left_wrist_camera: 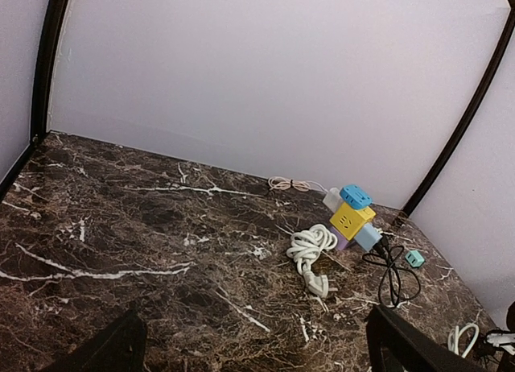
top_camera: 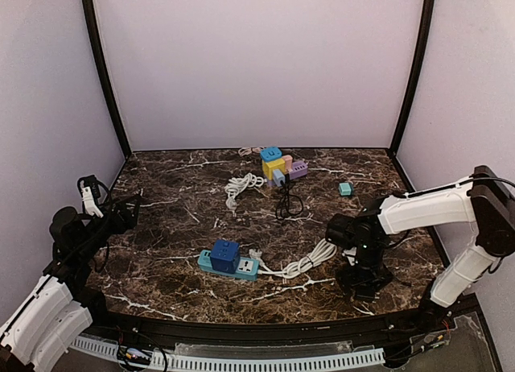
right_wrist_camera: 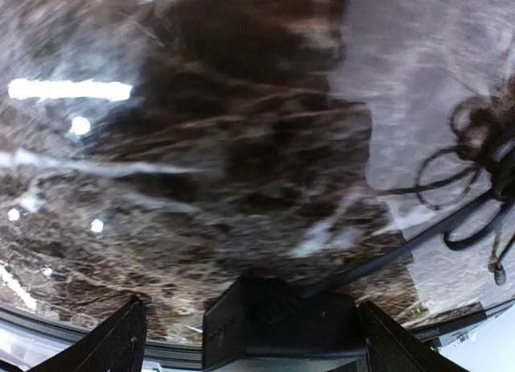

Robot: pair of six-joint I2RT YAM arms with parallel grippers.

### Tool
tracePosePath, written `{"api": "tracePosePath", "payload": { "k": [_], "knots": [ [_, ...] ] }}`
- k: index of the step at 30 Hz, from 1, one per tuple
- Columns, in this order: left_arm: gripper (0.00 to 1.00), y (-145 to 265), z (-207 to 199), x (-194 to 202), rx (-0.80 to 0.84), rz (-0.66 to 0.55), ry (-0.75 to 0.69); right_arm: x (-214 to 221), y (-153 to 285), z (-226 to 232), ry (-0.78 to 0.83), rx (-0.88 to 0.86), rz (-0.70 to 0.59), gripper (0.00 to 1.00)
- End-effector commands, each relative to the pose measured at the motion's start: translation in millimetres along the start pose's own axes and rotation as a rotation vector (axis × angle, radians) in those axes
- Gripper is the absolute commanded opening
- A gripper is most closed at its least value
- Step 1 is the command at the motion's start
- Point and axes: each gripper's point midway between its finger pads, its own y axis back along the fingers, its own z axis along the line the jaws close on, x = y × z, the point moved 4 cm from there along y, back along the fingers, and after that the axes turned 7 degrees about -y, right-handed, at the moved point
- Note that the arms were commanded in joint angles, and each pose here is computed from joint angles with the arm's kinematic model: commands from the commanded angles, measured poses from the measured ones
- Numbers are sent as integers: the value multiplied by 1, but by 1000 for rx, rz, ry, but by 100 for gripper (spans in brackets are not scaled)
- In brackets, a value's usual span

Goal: Insert the plug
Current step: Move the plug to the center of the board.

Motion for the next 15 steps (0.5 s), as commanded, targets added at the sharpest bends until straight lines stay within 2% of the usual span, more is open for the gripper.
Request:
{"api": "tracePosePath", "payload": {
  "k": [1, 4, 8, 12, 15],
  "knots": [
    [96, 0, 0, 4, 11, -1, 4, 0, -4, 24, 34, -32, -10, 86],
    [96, 0, 0, 3, 15, -3, 6, 4, -5, 41, 84, -12, -17, 84],
    [96, 0, -1, 3, 20, -4, 9, 2, -20, 44, 93, 66, 0, 74],
    [96, 1, -1, 2, 21, -8, 8, -14, -24, 58, 105, 95, -16, 65],
    [96, 1, -2, 1, 23, -14, 7, -36, -21, 71, 123, 129, -75, 60]
  ]
}}
